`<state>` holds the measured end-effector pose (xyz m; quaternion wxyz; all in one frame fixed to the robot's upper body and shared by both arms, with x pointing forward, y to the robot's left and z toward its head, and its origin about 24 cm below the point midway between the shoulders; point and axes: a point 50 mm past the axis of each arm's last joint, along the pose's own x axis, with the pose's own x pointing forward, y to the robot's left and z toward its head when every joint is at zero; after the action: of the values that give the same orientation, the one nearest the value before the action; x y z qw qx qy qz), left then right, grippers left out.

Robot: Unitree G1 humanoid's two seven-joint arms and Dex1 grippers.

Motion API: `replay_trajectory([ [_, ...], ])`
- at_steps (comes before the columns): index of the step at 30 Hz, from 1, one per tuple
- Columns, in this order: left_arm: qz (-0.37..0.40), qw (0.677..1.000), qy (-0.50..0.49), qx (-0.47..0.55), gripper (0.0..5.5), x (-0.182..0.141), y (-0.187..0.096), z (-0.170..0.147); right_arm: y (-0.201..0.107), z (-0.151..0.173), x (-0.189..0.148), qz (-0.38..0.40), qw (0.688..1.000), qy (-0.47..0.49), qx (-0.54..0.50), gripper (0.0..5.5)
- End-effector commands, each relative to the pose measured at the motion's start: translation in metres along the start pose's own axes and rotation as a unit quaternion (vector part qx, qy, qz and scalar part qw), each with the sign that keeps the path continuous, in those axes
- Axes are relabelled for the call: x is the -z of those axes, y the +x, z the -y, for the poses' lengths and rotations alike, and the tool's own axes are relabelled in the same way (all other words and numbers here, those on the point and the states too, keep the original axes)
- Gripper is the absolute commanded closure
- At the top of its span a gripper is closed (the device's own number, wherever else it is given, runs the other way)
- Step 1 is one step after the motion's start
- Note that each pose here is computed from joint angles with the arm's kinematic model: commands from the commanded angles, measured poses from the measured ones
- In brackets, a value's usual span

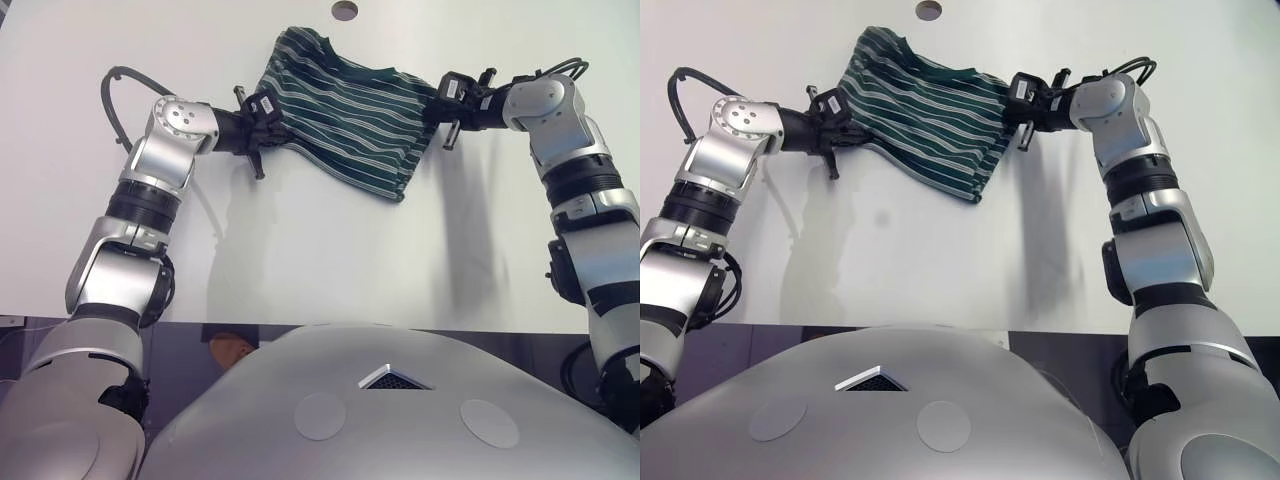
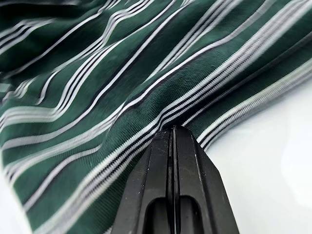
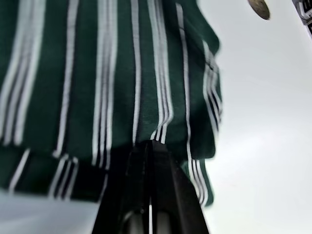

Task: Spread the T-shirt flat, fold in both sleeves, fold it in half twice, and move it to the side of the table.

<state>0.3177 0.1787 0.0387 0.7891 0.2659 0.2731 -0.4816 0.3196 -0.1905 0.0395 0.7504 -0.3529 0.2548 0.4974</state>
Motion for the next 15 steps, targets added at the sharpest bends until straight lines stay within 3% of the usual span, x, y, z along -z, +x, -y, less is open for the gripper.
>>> replay_trajectory([
  [1, -0.051, 0.996, 0.006, -0.071, 5.48, 0.011, 0.004, -0.023, 0.028, -0.072, -0.013, 0.027, 0.989, 0.029, -0.143, 5.50],
  [7, 0.008, 0.995, 0.025, -0.098, 5.48, 0.003, 0.004, -0.030, 0.015, -0.064, -0.038, 0.074, 0.992, 0.073, -0.074, 5.50],
  [9, 0.052, 0.991, 0.020, -0.122, 5.48, 0.003, -0.008, -0.034, -0.009, -0.045, -0.051, 0.148, 0.979, 0.135, -0.025, 5.50],
  [11, 0.089, 0.989, 0.019, -0.118, 5.08, 0.011, -0.029, -0.027, -0.049, -0.027, -0.057, 0.204, 0.968, 0.144, 0.007, 5.06],
  [13, 0.093, 0.991, 0.042, -0.090, 4.70, 0.023, -0.045, -0.004, -0.075, -0.021, -0.046, 0.179, 0.979, 0.093, 0.035, 4.66],
  [15, 0.077, 0.993, 0.073, -0.056, 4.32, 0.032, -0.055, 0.024, -0.078, -0.018, -0.022, 0.118, 0.991, 0.036, 0.050, 4.23],
])
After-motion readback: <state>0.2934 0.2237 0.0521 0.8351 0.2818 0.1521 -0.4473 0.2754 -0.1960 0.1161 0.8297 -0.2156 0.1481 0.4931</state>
